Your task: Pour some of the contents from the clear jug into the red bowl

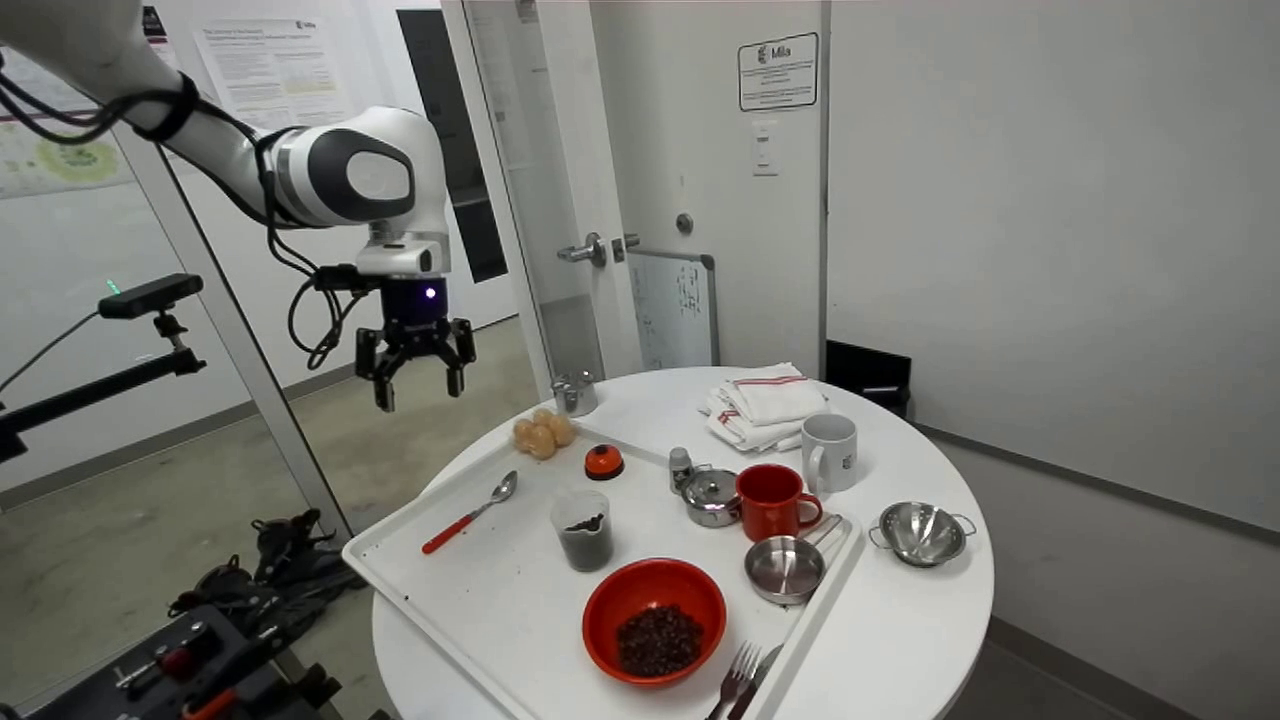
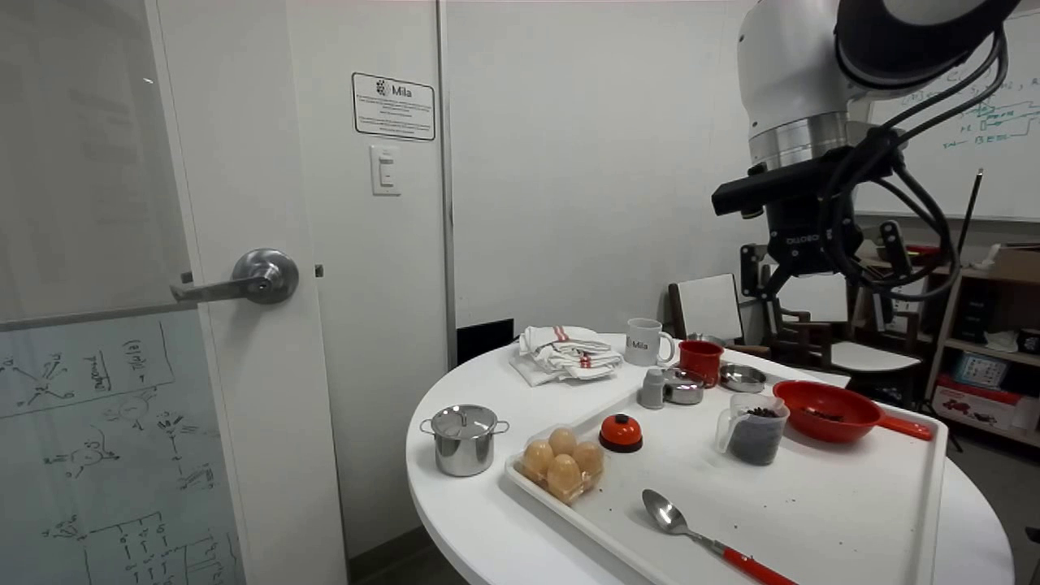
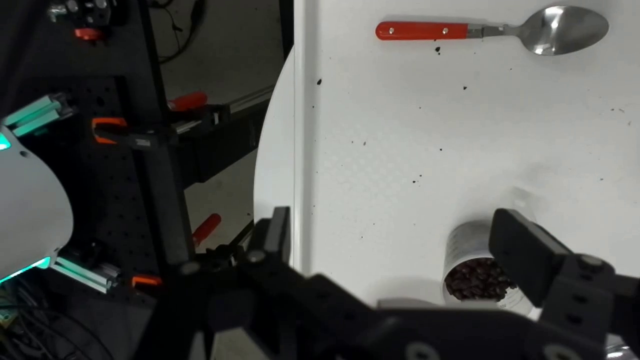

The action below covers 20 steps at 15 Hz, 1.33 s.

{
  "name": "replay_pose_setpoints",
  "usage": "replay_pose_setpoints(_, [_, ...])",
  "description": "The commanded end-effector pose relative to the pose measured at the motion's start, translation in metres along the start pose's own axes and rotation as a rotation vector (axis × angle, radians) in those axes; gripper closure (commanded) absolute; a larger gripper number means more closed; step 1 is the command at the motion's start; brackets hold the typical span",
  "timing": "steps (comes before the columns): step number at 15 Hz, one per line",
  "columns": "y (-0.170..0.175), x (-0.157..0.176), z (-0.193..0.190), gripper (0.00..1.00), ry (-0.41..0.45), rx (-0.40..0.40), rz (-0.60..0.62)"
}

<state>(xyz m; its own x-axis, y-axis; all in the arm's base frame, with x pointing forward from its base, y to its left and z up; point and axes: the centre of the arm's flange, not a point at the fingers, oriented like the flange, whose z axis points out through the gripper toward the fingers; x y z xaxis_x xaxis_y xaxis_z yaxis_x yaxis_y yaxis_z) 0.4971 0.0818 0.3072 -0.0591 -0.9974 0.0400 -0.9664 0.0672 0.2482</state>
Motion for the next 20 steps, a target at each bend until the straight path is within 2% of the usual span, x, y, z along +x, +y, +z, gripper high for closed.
replay_pose_setpoints(1, [-0.017,-0.007,0.001,0.00,0.033,-0.009,0.013])
replay_pose_setpoints(3, [-0.037,-0.007,0.008,0.00,0.053,0.022,0.090])
replay_pose_setpoints(8, [-0.066,0.006,0.030,0.00,-0.009,0.065,0.359])
replay_pose_setpoints(13, [-0.072,0.021,0.064,0.00,-0.006,0.005,0.434])
replay_pose_setpoints(20, [-0.078,0.039,0.100,0.00,-0.003,-0.063,0.430])
